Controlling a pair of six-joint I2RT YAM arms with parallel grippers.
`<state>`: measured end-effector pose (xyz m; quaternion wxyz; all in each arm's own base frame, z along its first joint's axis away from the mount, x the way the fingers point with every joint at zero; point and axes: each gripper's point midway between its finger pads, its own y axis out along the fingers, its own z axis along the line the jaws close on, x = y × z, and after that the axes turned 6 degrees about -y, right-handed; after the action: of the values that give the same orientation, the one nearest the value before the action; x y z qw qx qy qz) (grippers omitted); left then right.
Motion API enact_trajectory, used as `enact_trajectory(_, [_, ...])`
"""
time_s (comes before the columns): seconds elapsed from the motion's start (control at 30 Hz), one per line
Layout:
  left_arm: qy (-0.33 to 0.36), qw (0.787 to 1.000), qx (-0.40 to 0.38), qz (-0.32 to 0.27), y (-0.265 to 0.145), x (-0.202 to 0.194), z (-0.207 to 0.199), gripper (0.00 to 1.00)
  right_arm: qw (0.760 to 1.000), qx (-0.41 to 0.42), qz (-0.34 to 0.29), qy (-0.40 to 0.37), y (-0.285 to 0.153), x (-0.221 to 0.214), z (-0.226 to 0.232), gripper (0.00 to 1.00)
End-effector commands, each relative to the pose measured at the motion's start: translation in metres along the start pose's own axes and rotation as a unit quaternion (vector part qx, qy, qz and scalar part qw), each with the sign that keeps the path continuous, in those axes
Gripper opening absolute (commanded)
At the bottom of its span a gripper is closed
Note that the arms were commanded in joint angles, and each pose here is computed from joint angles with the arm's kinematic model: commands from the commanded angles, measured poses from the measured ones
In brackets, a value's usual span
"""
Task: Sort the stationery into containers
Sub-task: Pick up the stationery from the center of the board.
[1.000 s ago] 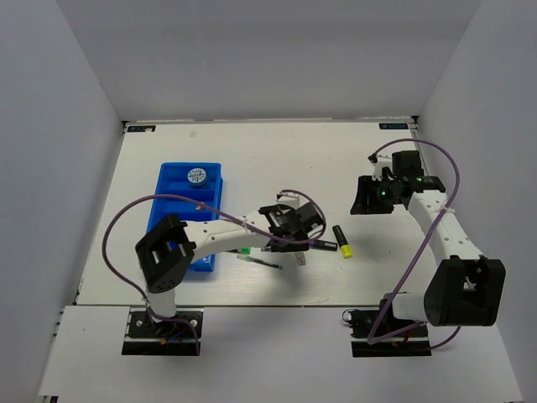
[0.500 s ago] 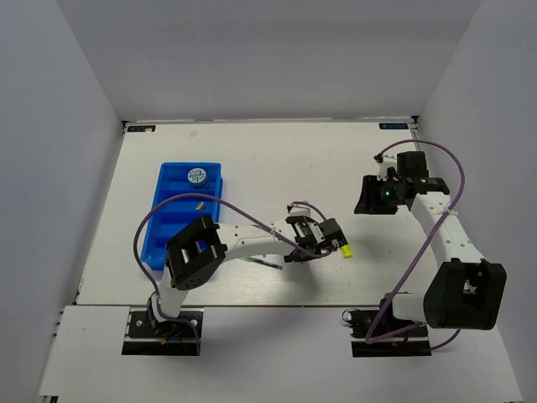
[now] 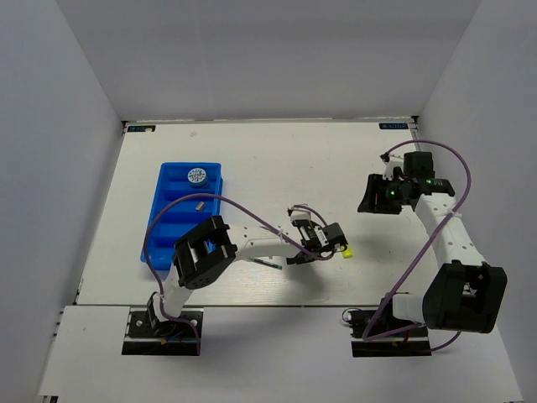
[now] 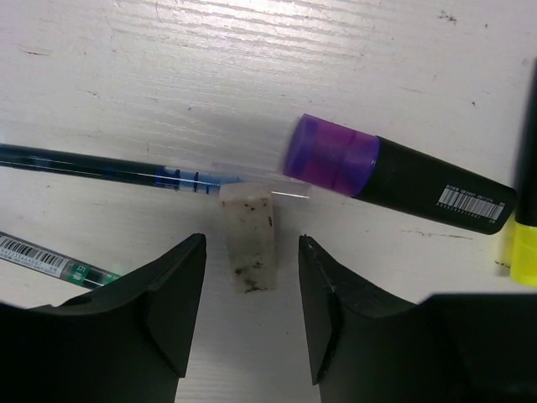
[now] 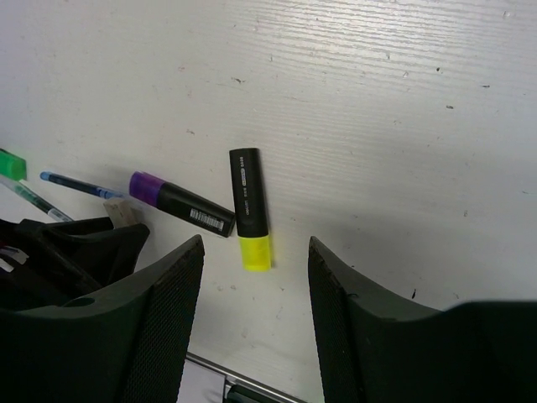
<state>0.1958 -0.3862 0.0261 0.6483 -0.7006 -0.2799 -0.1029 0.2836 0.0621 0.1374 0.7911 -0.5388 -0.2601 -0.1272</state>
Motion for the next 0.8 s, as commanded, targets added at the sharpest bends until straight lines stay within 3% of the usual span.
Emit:
enact_trajectory(0.0, [-0.016,1.000,-0.003,-0.027,-0.003,0.011,-0.001,0.58,1.000,0.010,-0.015,-0.003,-0.005,0.005,0.004,0.56])
enact_trajectory(0.17, [-0.008,1.000,0.004,-0.030,0.004,0.008,0.002,0.47,1.000,0.015,-0.015,0.002,-0.006,0.004,0.004,0.56])
enact_trajectory(0.3, [-0.010,0.999,0.011,-0.028,0.007,0.008,0.006,0.28,1.000,0.017,-0.020,0.003,-0.008,0.006,0.005,0.56])
enact_trajectory(0.4, [-0.009,0.999,-0.003,-0.031,-0.005,0.013,0.004,0.14,1.000,0.021,-0.017,0.006,-0.007,0.004,0.005,0.56])
enact_trajectory(0.53, [0.013,0.997,-0.049,-0.060,-0.046,0.041,-0.003,0.04,0.999,0.024,-0.021,0.001,-0.008,0.005,0.006,0.55])
enact_trajectory(0.57, [0.018,0.996,-0.047,-0.069,-0.049,0.047,0.002,0.04,0.999,0.032,-0.020,0.001,-0.008,0.004,0.008,0.52])
enact_trajectory(0.63, [0.015,0.992,-0.067,-0.106,-0.078,0.081,0.010,0.03,0.999,0.050,-0.018,-0.010,-0.008,0.003,0.014,0.12])
enact_trajectory(0.67, [0.018,0.992,-0.056,-0.113,-0.075,0.087,0.022,0.02,0.998,0.056,-0.019,-0.013,-0.008,0.003,0.016,0.00])
enact_trajectory(0.7, [0.005,0.988,-0.080,-0.129,-0.100,0.108,0.026,0.02,0.997,0.068,-0.015,-0.015,-0.008,0.000,0.019,0.00])
enact_trajectory(0.77, [-0.002,0.987,-0.041,-0.156,-0.093,0.134,0.058,0.02,0.995,0.099,-0.014,-0.031,-0.008,-0.002,0.029,0.00])
